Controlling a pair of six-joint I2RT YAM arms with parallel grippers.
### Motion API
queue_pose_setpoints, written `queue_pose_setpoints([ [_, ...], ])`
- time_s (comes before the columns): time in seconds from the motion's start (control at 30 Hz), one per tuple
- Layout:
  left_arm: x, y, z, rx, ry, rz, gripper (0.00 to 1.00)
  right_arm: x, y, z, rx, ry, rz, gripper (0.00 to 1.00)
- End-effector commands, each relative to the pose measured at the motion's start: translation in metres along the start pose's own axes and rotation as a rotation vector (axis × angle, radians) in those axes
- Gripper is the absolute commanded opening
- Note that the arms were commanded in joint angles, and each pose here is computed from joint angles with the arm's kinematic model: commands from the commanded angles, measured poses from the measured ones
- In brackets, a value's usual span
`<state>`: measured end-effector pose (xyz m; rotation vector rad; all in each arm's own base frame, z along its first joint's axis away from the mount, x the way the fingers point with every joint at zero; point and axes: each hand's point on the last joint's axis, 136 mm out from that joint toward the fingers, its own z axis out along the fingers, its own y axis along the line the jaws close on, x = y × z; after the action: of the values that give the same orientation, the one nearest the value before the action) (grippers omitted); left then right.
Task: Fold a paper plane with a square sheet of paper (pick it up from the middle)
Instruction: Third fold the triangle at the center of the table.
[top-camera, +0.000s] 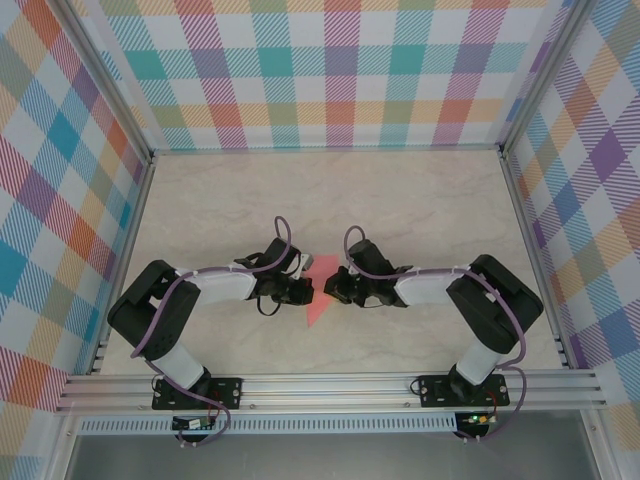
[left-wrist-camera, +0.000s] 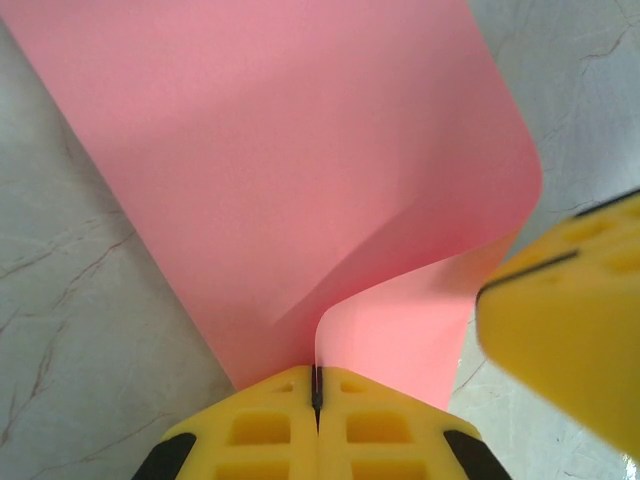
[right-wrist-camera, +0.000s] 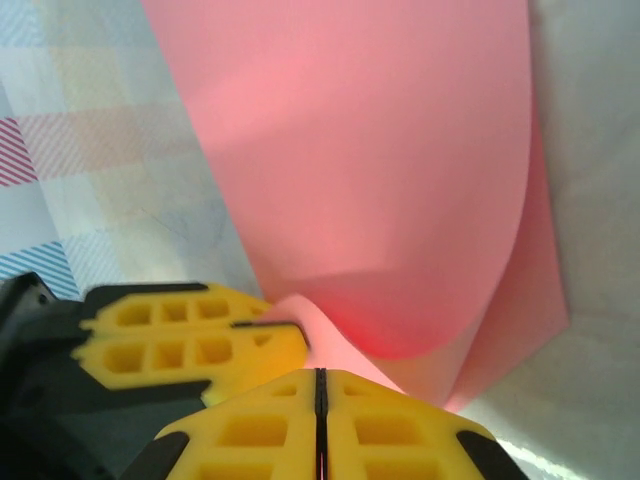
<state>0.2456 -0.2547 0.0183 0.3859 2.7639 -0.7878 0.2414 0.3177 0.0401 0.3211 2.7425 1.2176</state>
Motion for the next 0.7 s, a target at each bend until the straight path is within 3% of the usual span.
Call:
queue_pose_setpoints([
  [0.0, 0.028, 0.024, 0.007, -0.08, 0.105, -0.034, 0.03, -0.005, 0.008, 0.0, -0.018, 0.013, -0.036, 0.09],
  [0.47, 0.029, 0.025, 0.007, -0.084, 0.109, -0.03, 0.04, -0.002, -0.047, 0.012, 0.153, 0.016, 0.042, 0.08],
  [0.57, 0.03, 0.025, 0.007, -0.083, 0.11, -0.031, 0.03, -0.004, -0.047, 0.007, 0.189, 0.009, 0.044, 0.08],
  [0.67, 0.03, 0.025, 0.007, -0.082, 0.111, -0.029, 0.04, -0.01, -0.028, -0.002, 0.136, -0.009, 0.01, 0.09],
])
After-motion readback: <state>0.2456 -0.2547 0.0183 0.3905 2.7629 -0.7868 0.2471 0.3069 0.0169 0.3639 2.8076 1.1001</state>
